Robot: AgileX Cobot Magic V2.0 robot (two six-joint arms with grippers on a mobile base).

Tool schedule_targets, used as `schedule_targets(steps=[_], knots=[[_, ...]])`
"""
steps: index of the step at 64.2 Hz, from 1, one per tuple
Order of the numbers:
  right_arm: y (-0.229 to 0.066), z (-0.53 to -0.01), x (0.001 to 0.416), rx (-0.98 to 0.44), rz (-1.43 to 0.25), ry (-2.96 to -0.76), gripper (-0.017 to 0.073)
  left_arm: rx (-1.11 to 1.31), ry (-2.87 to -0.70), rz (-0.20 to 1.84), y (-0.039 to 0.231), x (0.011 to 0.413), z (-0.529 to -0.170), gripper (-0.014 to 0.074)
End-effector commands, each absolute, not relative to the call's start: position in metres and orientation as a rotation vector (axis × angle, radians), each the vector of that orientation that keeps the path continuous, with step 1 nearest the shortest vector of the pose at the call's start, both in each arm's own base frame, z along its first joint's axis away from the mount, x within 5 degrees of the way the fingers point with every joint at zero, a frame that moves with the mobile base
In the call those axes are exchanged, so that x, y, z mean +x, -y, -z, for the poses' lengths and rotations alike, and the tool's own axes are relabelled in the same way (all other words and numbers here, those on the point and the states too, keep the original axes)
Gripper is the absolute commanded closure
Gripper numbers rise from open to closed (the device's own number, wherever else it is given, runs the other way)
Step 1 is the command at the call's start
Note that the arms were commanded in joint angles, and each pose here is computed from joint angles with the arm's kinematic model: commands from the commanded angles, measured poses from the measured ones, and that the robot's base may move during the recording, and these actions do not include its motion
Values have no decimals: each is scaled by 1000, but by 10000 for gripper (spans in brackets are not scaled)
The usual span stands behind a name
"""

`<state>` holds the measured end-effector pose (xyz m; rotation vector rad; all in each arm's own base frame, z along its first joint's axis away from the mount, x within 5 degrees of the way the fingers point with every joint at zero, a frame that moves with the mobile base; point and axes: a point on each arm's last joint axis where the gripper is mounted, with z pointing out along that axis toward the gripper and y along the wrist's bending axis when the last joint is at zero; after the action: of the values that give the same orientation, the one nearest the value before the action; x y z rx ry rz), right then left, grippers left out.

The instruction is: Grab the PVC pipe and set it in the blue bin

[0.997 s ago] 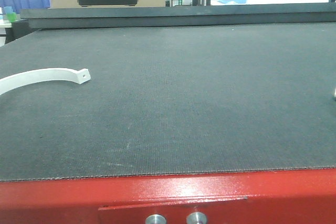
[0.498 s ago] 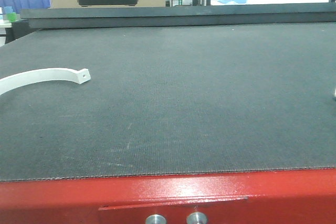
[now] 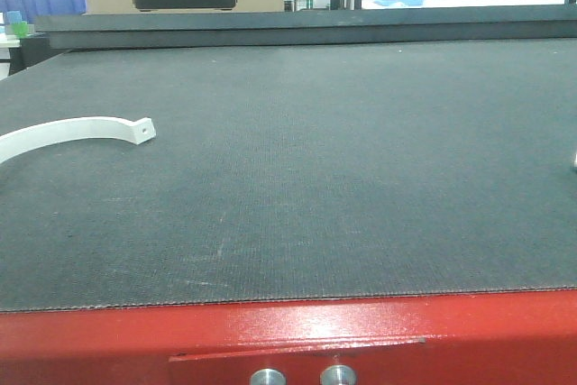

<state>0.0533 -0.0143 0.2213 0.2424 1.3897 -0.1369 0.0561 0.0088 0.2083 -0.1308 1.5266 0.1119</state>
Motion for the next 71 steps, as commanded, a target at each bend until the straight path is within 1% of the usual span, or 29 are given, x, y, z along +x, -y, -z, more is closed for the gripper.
schedule_targets(steps=[1,10,22,28,34,42,55,62,71], knots=[[14,-234,51,236,150,-1327,722,-139,-1507,-104,-9,56,-211,704],[13,-250,47,228,150,-1287,722,-137,-1493,-106,-9,56,-212,704],[10,-277,39,214,141,-1270,722,-120,-1367,-120,-9,54,-223,704],[7,-292,33,203,132,-1293,722,-147,-1389,-94,-9,54,-221,704],[4,-306,27,194,126,-1306,722,-147,-1389,-90,-9,52,-232,704],[3,-324,29,191,113,-1387,722,-143,-1374,-88,-7,46,-255,704],[8,-353,53,201,93,-1546,722,-119,-1371,-114,-5,36,-306,704],[12,-370,75,207,74,-1681,722,-123,-1459,-113,-7,46,-329,704],[17,-382,101,214,47,-1860,722,-134,-1598,-107,-11,73,-343,704]])
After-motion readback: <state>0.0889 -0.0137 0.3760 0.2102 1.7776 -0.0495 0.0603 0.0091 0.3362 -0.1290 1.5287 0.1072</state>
